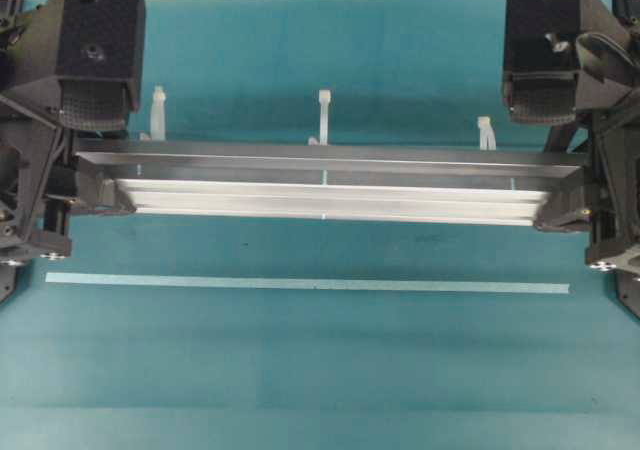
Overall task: Lift the large metal rail with both hands.
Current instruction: 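Hold the rail raised with both grippers, then lower the rail back onto the table with both grippers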
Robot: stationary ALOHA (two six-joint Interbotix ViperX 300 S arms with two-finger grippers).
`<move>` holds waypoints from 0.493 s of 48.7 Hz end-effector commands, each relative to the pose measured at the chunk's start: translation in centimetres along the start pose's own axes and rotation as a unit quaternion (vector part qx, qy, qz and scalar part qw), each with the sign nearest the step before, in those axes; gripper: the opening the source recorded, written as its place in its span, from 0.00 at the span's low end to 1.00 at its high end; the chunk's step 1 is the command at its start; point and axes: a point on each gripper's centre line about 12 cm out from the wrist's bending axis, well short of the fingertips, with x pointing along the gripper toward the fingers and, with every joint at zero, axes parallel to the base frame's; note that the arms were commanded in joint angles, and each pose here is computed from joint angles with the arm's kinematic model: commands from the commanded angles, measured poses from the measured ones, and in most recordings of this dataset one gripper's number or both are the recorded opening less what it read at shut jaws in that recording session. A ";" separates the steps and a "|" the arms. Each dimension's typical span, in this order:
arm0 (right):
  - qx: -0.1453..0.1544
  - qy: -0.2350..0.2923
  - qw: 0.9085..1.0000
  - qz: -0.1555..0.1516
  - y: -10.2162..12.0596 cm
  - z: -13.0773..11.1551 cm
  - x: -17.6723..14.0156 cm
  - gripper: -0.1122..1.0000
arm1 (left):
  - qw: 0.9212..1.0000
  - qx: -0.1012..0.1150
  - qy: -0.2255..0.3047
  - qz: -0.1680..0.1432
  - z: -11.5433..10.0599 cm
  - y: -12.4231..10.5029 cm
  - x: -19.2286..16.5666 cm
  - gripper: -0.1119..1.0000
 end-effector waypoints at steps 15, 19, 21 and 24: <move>0.005 0.042 0.999 -0.020 -1.1 -1.0 4.2 0.46 | 1.000 -0.016 0.009 0.015 -0.2 1.2 2.2 0.43; -0.001 0.050 0.999 -0.022 -1.5 -1.4 6.0 0.46 | 1.000 -0.016 0.004 0.015 -0.5 1.3 3.3 0.43; -0.003 0.052 0.998 -0.022 -1.7 -1.5 6.8 0.46 | 1.000 -0.017 -0.001 0.014 -0.7 1.3 3.9 0.43; -0.002 0.049 0.999 -0.023 -2.1 -1.7 8.1 0.46 | 1.000 -0.017 0.000 0.013 -1.2 1.3 4.8 0.43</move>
